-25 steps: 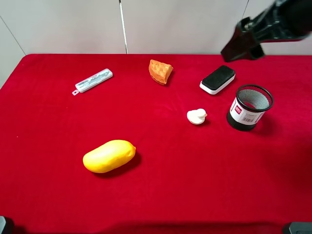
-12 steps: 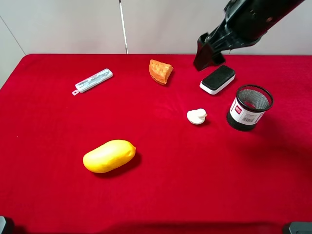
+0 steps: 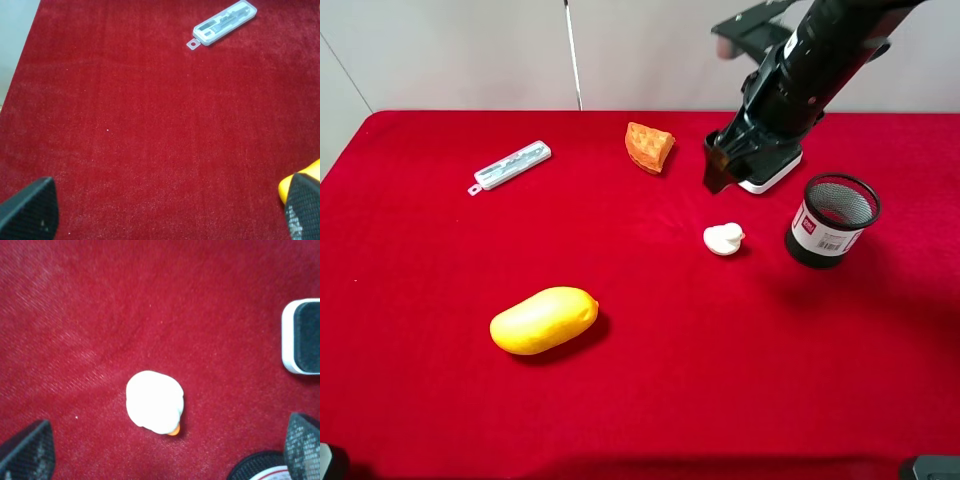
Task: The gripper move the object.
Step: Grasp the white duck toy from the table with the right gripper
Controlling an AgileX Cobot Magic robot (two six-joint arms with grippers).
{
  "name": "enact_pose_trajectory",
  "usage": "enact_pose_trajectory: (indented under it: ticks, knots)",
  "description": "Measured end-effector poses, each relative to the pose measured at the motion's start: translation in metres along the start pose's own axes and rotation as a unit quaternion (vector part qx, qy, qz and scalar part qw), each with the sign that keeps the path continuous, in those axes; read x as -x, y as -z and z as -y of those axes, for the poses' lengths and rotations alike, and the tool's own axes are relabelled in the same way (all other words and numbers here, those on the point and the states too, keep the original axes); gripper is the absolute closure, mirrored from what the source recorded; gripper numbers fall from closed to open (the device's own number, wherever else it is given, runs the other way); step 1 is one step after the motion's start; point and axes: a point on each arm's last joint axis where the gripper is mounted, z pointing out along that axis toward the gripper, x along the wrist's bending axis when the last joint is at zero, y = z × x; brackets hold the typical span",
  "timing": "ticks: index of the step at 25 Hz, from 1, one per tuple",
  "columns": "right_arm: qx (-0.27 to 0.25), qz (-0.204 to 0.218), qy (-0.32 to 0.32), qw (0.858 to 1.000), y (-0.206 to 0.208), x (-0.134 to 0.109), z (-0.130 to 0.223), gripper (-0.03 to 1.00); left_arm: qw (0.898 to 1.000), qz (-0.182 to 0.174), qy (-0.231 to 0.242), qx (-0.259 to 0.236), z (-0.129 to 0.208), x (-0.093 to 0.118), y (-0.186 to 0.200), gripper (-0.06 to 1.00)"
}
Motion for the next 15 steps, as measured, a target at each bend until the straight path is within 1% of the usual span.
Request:
enact_pose_trajectory:
  ticks: [7,15]
  knots:
    - [-0.025,-0.027,0.002,0.999,-0.029,-0.002,0.001,0.27,1.0,0.0,0.0,0.0,0.0,0.0,0.0,0.05]
    - [-0.063,-0.035,0.003,0.997,-0.059,-0.002,0.006,0.27,1.0,0.0,0.0,0.0,0.0,0.0,0.0,0.05]
